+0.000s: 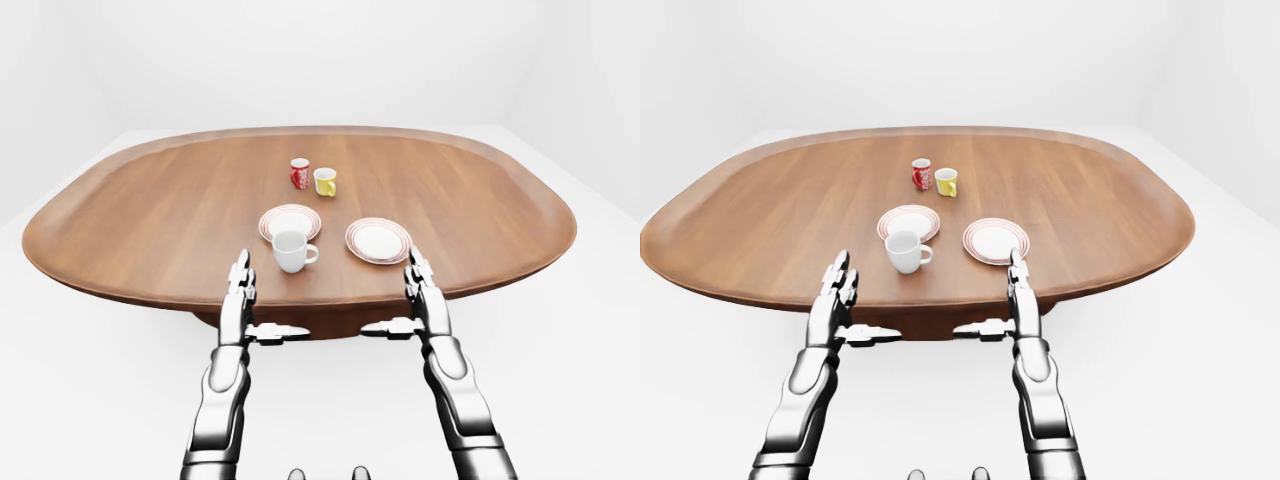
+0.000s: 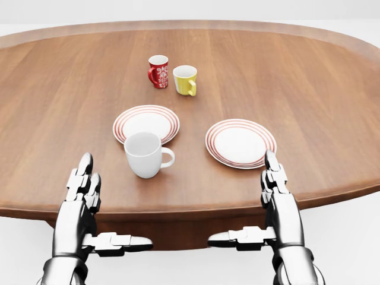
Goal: Put the white mug on the left plate.
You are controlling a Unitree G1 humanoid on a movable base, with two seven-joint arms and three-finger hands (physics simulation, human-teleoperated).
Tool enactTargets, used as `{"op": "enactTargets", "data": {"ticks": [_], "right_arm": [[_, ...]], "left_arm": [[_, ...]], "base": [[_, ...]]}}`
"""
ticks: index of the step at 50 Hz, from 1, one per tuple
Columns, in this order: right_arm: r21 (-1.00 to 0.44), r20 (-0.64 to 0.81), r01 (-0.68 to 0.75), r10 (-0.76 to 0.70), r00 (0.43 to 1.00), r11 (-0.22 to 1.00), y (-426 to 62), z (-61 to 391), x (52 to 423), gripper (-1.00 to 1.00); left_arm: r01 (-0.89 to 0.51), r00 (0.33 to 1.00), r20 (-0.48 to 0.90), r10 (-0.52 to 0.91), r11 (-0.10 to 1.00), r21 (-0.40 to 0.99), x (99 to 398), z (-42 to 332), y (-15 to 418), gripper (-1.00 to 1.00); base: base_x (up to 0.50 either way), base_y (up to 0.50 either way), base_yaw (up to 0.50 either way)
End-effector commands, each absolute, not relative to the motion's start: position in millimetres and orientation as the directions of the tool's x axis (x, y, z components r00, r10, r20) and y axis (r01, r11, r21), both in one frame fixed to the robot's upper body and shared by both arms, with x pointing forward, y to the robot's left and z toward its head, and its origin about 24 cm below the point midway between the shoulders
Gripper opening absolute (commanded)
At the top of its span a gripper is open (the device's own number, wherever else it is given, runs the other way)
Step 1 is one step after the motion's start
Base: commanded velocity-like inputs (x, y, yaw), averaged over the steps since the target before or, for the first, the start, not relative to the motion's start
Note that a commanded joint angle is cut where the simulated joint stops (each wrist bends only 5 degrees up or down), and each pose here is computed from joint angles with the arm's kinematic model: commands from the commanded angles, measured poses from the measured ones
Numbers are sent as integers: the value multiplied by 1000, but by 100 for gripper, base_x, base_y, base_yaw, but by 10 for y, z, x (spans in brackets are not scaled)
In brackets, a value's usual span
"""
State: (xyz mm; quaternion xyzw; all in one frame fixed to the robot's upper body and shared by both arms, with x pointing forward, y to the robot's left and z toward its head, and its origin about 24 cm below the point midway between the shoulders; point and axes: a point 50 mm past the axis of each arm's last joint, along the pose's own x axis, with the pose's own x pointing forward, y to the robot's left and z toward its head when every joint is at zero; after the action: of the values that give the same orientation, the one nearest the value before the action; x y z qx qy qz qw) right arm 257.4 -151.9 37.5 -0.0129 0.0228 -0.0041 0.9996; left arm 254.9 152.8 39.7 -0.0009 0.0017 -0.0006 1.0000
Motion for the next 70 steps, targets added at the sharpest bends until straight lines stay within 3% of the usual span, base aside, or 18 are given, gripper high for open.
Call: {"op": "enactTargets", "data": {"ticks": [1, 4, 6, 16, 20, 22, 23, 27, 46, 70], "right_arm": [[-208, -53, 72, -85, 995, 975, -1560, 397, 2709, 100], [-85, -5, -12, 12, 1000, 996, -1526, 545, 2696, 100], [-48, 21, 10, -9, 1000, 999, -1580, 604, 2691, 100], [-30, 61, -19, 21, 998, 999, -1587, 696, 2666, 100], [-47, 195, -31, 40, 980, 998, -1589, 1013, 2614, 100], [-28, 393, -30, 39, 919, 999, -1610, 1480, 2499, 100], [-17, 491, -26, 31, 871, 1000, -1626, 1711, 2419, 100], [45, 664, -48, 6, 748, 998, -1661, 2121, 2188, 100], [109, 646, -75, -13, 763, 991, -1716, 2059, 2124, 100], [120, 651, -86, -13, 759, 989, -1728, 2072, 2113, 100]], "left_arm": [[-4, 1000, -24, 4, 1000, 2, 2603, 273, 1610, 100], [-3, 1000, -26, 3, 1000, -18, 2603, 304, 1619, 100], [5, 1000, -23, -6, 1000, -17, 2594, 311, 1600, 100], [4, 1000, -17, -4, 1000, -19, 2606, 331, 1609, 100], [16, 1000, 22, -16, 1000, -9, 2569, 532, 1605, 100], [37, 955, 294, -33, 999, -7, 2421, 1222, 1612, 100], [50, 902, 429, -45, 999, 1, 2310, 1541, 1613, 100], [38, 797, 604, -26, 999, -8, 2115, 1952, 1658, 100], [39, 815, 579, -16, 999, -27, 2157, 1891, 1678, 100], [40, 813, 582, -17, 999, -26, 2148, 1900, 1676, 100]], "base": [[0, 0, 0], [0, 0, 0], [0, 0, 0], [0, 0, 0], [0, 0, 0], [0, 0, 0], [0, 0, 0], [0, 0, 0], [0, 1, 0], [-1, 50, 0]]}}
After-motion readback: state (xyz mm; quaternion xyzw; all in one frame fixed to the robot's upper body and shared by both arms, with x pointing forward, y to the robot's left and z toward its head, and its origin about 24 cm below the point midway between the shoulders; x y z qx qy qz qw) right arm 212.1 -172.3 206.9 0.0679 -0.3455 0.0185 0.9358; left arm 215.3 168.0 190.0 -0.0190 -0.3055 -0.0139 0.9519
